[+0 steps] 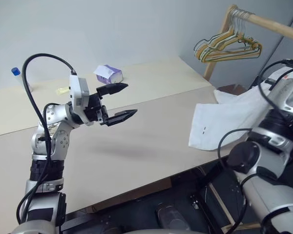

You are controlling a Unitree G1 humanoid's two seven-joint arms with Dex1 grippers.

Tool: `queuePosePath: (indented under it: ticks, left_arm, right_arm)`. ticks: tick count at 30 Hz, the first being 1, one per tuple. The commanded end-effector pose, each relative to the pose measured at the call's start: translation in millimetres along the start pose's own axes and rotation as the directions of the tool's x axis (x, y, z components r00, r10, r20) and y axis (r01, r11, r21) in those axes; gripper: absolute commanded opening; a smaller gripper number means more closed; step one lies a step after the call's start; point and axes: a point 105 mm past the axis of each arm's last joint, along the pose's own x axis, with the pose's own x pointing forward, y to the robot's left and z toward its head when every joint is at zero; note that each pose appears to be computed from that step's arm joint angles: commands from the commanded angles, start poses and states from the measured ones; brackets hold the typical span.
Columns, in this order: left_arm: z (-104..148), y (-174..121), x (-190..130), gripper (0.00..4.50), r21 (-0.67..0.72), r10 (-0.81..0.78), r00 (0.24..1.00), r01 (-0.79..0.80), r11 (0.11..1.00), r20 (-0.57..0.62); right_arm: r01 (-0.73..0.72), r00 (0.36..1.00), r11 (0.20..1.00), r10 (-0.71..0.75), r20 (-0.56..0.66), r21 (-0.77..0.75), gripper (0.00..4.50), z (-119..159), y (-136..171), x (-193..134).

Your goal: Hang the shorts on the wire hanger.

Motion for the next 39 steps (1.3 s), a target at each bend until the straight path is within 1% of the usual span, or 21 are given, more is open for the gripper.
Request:
queuePosePath:
  ticks: [1, 5, 7, 14, 21, 23, 24, 25, 26, 27, 30, 32, 33, 34, 36, 38, 39]
  left_arm:
    - [7, 0, -1, 4.50, 0.028, 0.002, 1.000, -0.003, 1.000, 0.008]
    - [5, -1, 0, 4.50, 0.025, -0.001, 1.000, 0.001, 1.000, 0.002]
    - [5, -1, 0, 4.50, 0.026, -0.002, 1.000, 0.002, 1.000, 0.001]
    - [4, -3, 0, 4.50, 0.022, -0.017, 1.000, 0.017, 1.000, -0.003]
    - [4, -5, 0, 4.50, 0.021, -0.029, 1.000, 0.028, 0.999, 0.004]
    - [5, -4, 1, 4.50, 0.025, -0.025, 1.000, 0.025, 0.999, 0.009]
    - [5, -4, 1, 4.50, 0.025, -0.023, 1.000, 0.022, 0.999, 0.008]
    - [4, -4, 1, 4.50, 0.024, -0.021, 1.000, 0.021, 0.999, 0.008]
    - [4, -3, 1, 4.50, 0.025, -0.021, 1.000, 0.021, 0.999, 0.007]
    - [4, -3, 1, 4.50, 0.025, -0.023, 1.000, 0.022, 0.999, 0.006]
    - [4, -3, 1, 4.50, 0.025, -0.023, 1.000, 0.023, 0.999, 0.006]
    - [4, -3, 1, 4.50, 0.024, -0.023, 1.000, 0.022, 0.999, 0.007]
    - [3, -4, 1, 4.50, 0.024, -0.023, 1.000, 0.023, 0.999, 0.007]
    - [3, -4, 1, 4.50, 0.023, -0.022, 1.000, 0.022, 0.999, 0.006]
    - [3, -4, 1, 4.50, 0.022, -0.020, 1.000, 0.020, 1.000, 0.006]
    - [3, -4, 0, 4.50, 0.021, -0.019, 1.000, 0.019, 1.000, 0.006]
    - [3, -3, 0, 4.50, 0.021, -0.018, 1.000, 0.018, 1.000, 0.006]
  right_arm:
    - [0.029, 0.997, 0.997, -0.035, 0.071, 0.078, 0.08, 28, -11, 3]
    - [0.061, 0.996, 0.994, -0.067, 0.062, 0.094, 0.08, 33, -21, 11]
    - [0.056, 0.998, 0.991, -0.059, 0.016, 0.122, 0.08, 30, -23, 16]
    - [0.034, 0.993, 0.992, -0.021, -0.112, 0.119, 0.08, 10, -16, 23]
    - [0.064, 0.993, 0.996, -0.058, -0.102, 0.056, 0.08, 6, -13, 21]
    - [0.065, 0.995, 0.997, -0.062, -0.079, 0.035, 0.80, 6, -11, 20]
    - [0.068, 0.995, 0.997, -0.066, -0.072, 0.034, 1.08, 5, -10, 19]
    - [0.071, 0.995, 0.997, -0.069, -0.068, 0.033, 1.48, 5, -10, 19]
    - [0.074, 0.996, 0.997, -0.072, -0.060, 0.029, 1.73, 5, -10, 19]
    - [0.090, 0.995, 0.996, -0.089, -0.044, 0.019, 2.15, 6, -11, 18]
    - [0.124, 0.992, 0.992, -0.124, -0.003, -0.005, 3.10, 9, -13, 14]
    - [0.150, 0.988, 0.988, -0.148, 0.044, -0.029, 3.88, 13, -14, 11]
    - [0.163, 0.985, 0.986, -0.160, 0.067, -0.038, 4.13, 15, -14, 9]
    - [0.180, 0.980, 0.982, -0.175, 0.096, -0.051, 4.48, 17, -14, 7]
    - [0.202, 0.972, 0.978, -0.192, 0.138, -0.062, 4.48, 21, -15, 4]
    - [0.219, 0.955, 0.970, -0.191, 0.228, -0.107, 4.48, 30, -12, -3]
    - [0.259, 0.931, 0.954, -0.205, 0.303, -0.150, 4.48, 37, -10, -8]
